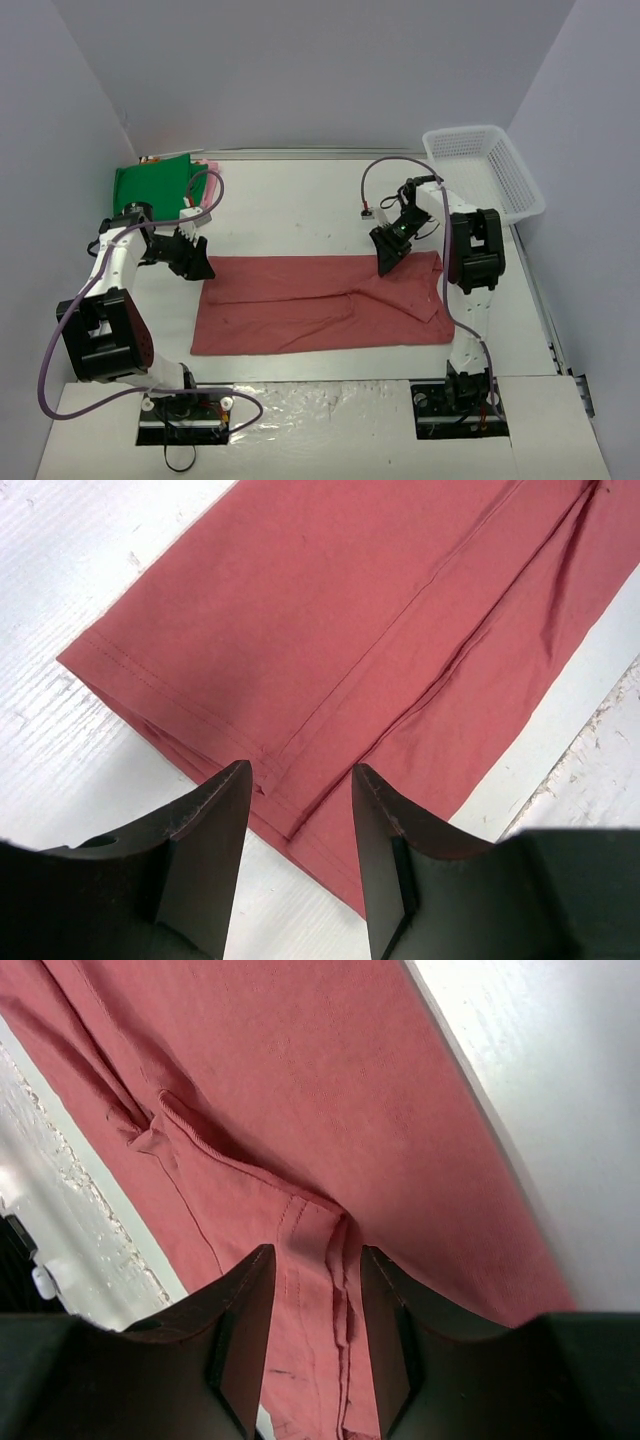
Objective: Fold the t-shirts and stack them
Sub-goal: Fold the other side of the tshirt into a rectangle, then rotate the tshirt 90 degrees
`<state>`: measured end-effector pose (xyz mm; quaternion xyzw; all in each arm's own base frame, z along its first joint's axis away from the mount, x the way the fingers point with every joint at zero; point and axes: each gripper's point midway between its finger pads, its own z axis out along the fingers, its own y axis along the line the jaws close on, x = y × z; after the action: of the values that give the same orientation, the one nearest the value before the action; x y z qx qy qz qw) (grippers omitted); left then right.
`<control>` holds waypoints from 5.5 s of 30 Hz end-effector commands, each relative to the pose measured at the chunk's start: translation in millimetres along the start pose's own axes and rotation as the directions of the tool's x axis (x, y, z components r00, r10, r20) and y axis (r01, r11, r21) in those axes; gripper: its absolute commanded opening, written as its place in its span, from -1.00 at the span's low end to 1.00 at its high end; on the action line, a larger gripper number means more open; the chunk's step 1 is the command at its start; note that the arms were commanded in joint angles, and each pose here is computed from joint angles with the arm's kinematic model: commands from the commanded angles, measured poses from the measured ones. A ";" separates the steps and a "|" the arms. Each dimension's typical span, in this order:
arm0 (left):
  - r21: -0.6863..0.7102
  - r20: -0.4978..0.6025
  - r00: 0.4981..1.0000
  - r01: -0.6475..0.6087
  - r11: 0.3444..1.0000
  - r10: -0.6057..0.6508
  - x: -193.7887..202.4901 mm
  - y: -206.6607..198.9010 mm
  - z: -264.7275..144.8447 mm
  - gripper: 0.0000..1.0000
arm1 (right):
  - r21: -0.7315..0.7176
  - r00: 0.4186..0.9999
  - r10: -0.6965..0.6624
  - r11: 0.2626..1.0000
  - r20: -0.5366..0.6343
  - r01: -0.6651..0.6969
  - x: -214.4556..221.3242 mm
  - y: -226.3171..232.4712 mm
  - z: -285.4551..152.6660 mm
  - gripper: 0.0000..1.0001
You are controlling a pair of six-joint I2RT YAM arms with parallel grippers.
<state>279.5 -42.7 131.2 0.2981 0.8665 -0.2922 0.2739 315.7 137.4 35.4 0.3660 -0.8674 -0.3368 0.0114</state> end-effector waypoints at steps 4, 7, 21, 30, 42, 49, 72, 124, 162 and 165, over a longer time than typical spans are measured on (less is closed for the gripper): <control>-0.002 0.022 1.000 -0.010 1.000 0.010 -3.5 -6.7 -7.7 -0.14 | -0.060 0.998 -0.002 0.998 -0.063 -0.002 8.8 18.2 7.2 -0.32; 0.000 0.022 1.000 -0.010 1.000 0.010 -2.9 -6.9 -7.1 -0.15 | -0.061 0.998 -0.002 0.998 -0.069 -0.002 12.5 20.5 7.8 -0.64; 0.019 0.042 0.999 -0.013 1.000 0.012 -4.7 -12.6 -6.8 -0.18 | -0.032 0.993 -0.094 0.995 -0.073 0.092 8.3 61.8 -19.0 -1.00; 0.023 0.047 0.999 -0.019 1.000 0.018 -3.9 -15.4 -7.1 -0.18 | -0.052 0.972 -0.163 0.986 -0.170 0.157 30.4 99.7 -5.4 -1.00; 0.024 0.040 0.999 -0.015 1.000 0.014 -0.1 -15.2 -5.2 -0.18 | -0.152 0.920 -0.215 0.973 -0.326 0.174 70.2 131.9 31.7 -0.75; 0.030 0.032 0.999 -0.003 1.000 0.002 2.2 -15.2 -3.9 -0.18 | -0.225 0.909 -0.238 0.960 -0.342 0.167 70.8 137.5 50.7 -0.52; 0.042 0.042 0.999 -0.013 0.999 0.011 -0.1 -17.3 -3.6 -0.27 | 0.072 0.959 -0.153 0.982 -0.240 0.175 47.6 96.1 3.5 -0.79; 0.206 -0.635 0.728 -0.164 0.965 0.259 89.8 -23.1 107.1 -0.95 | 0.498 0.984 0.051 0.857 0.171 -0.131 -139.0 -173.2 0.3 -0.92; 0.655 -0.423 0.713 -0.186 0.732 0.560 51.9 -263.1 238.3 -0.95 | 0.347 0.886 -0.052 0.929 0.461 -0.126 -251.3 -133.4 46.7 -0.60; 0.661 -0.412 0.718 -0.188 0.726 0.561 47.8 -266.5 239.3 -0.95 | 0.349 0.887 -0.061 0.930 0.457 -0.116 -252.8 -129.6 47.4 -0.59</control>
<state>130.7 -344.8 32.3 0.6062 0.7029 -0.3630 -0.0820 600.0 248.7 21.2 0.2559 -0.8797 -0.2349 -0.3248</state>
